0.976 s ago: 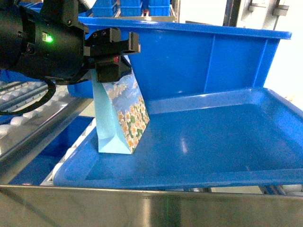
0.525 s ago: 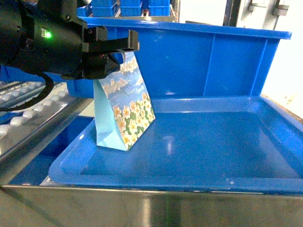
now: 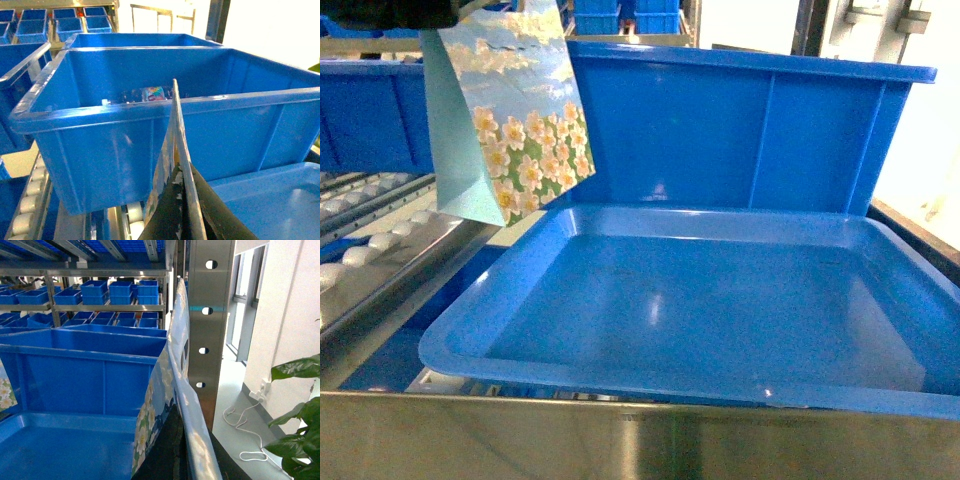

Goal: Move flower gift bag to table near conveyor

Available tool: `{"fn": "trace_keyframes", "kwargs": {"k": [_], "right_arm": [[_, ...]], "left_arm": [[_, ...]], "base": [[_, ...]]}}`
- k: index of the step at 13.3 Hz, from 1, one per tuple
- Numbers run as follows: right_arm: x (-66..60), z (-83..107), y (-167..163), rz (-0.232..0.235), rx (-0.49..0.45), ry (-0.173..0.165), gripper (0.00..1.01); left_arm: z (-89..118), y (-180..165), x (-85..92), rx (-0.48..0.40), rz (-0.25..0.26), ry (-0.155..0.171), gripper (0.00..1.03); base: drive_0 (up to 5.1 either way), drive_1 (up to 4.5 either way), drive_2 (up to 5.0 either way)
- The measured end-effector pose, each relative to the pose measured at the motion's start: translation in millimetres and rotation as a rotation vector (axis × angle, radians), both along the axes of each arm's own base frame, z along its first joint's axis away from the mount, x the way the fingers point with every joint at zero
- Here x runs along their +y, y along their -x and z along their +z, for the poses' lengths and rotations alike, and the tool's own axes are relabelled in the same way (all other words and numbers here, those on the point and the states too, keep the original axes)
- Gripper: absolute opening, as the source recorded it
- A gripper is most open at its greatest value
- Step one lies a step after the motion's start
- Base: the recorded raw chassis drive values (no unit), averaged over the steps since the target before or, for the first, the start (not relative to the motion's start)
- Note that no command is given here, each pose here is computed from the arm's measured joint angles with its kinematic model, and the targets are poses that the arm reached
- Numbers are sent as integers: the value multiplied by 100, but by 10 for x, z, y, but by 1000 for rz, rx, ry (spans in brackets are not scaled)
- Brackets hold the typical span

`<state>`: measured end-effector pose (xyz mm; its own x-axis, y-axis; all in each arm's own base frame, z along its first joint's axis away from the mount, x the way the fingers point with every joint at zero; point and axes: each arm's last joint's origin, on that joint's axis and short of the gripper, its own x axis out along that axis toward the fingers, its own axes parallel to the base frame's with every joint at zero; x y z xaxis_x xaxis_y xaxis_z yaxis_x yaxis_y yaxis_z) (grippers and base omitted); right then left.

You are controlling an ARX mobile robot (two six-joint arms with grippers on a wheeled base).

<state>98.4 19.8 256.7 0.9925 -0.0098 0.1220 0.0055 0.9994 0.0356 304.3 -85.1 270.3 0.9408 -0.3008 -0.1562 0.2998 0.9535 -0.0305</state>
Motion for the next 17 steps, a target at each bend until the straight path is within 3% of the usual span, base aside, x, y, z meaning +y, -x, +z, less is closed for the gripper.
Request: {"fn": "trace_keyframes", "kwargs": {"k": [2,6,13,17], "right_arm": [[0,0,0,0,0,0,2],[0,0,0,0,0,0,2],[0,0,0,0,0,0,2],[0,0,0,0,0,0,2]], "left_arm": [[43,113,99,-55,34,-18,2],[125,389,274,-150,87,-19,2],[32,831,575,-172,163,4,2],[-17,1138,609,-176,185,6,2]], "base": [[0,0,0],[0,0,0],[0,0,0],[0,0,0]]}}
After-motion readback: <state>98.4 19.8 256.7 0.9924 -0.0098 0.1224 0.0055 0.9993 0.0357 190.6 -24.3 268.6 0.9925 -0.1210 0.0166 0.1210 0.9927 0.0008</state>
